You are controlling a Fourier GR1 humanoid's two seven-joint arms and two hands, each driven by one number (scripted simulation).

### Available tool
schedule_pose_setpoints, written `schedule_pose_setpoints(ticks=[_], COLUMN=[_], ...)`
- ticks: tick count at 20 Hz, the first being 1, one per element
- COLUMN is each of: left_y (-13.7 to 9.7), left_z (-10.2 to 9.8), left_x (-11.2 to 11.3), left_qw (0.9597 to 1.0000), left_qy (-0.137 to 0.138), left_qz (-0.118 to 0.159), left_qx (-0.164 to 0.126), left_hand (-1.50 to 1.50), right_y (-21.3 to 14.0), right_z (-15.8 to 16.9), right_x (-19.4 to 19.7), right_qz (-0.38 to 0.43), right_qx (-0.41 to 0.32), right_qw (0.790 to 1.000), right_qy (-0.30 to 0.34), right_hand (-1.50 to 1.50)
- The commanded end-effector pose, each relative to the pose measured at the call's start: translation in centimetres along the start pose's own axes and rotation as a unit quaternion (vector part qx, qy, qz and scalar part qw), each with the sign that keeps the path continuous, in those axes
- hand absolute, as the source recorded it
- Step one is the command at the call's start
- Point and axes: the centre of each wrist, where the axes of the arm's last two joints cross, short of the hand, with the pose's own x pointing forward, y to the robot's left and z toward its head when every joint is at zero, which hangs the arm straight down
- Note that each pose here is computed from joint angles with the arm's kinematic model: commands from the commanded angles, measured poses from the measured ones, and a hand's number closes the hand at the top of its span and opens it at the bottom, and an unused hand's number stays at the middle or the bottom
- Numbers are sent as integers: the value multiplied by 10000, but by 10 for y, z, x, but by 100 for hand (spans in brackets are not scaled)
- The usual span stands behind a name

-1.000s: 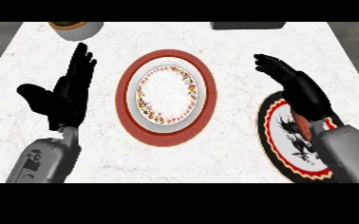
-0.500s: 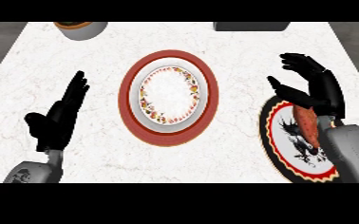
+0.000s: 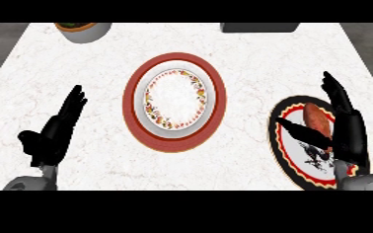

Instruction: Pick the sweet potato from the plate and place it in the plate

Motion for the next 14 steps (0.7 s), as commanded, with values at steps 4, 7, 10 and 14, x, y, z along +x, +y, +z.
schedule_pose_setpoints(ticks=[4, 7, 10, 14], left_y=[-3, 0, 5, -7], left_z=[11, 4, -1, 1], left_x=[-10, -9, 1, -6], left_qw=[10000, 10000, 10000, 9998], left_qy=[8, 24, -12, -3], left_qz=[-30, -63, 7, -13], left_qx=[-77, -46, -92, -189], left_hand=[0, 0, 0, 0], right_y=[-48, -66, -76, -85], right_z=[5, 7, 10, -6], right_x=[22, 28, 31, 59], right_qz=[1290, 1945, 2466, 2737], right_qx=[-33, 493, 1032, 1481], right_qw=[9904, 9746, 9525, 9319], right_qy=[503, 996, 1457, 1862], right_hand=[-150, -150, -150, -150])
